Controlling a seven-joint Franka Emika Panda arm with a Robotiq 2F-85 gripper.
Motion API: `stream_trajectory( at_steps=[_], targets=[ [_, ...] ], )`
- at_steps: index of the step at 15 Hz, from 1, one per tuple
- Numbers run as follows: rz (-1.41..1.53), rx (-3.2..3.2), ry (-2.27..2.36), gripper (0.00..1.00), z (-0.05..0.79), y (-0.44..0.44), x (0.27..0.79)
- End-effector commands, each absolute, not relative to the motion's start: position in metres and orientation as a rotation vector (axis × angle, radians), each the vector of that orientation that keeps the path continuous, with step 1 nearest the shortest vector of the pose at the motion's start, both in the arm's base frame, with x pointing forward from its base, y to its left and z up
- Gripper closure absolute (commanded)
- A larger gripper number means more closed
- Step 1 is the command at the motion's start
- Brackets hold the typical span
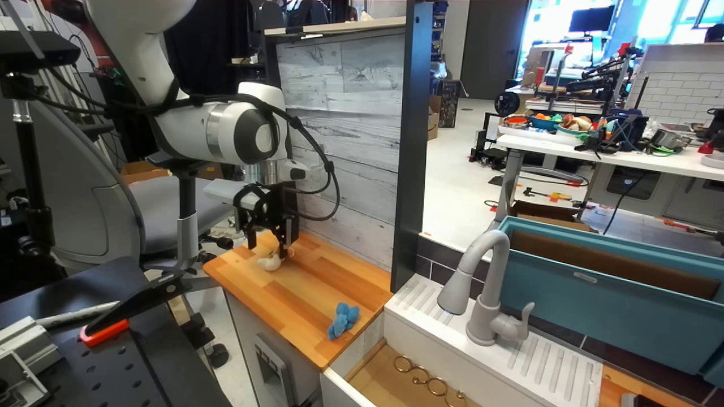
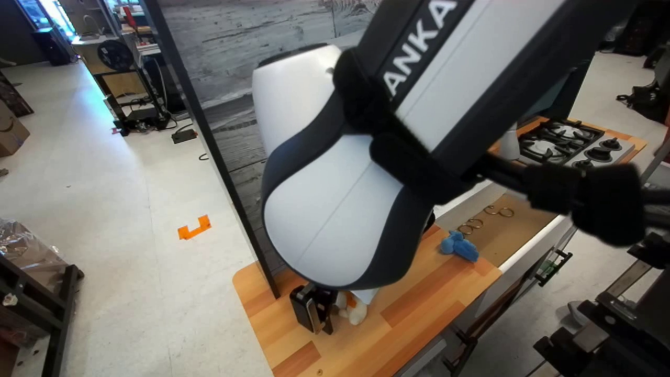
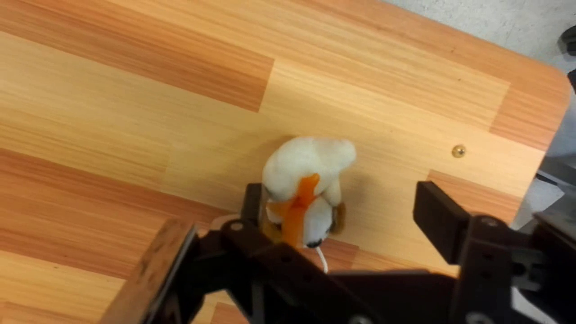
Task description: Move the teddy bear to the left
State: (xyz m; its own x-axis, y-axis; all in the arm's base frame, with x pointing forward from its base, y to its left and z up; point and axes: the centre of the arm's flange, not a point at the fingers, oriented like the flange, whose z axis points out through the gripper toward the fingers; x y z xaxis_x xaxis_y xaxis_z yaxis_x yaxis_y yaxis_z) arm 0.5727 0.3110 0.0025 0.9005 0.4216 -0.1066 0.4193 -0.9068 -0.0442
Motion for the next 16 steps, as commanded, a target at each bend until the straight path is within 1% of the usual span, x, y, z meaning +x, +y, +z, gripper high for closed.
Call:
stream_trajectory(
  at_steps=[1, 11, 12, 16],
  targets=[
    [0.247, -3.016, -0.631, 0.00, 0.048, 0.288, 0.550],
    [0.240, -3.101, -0.338, 0.00, 0.158, 0.199, 0.507],
    [0.225, -3.080, -0.404, 0.00, 0.125, 0.224, 0.529],
    [0.222, -3.084, -0.401, 0.00, 0.129, 0.220, 0.527]
  ],
)
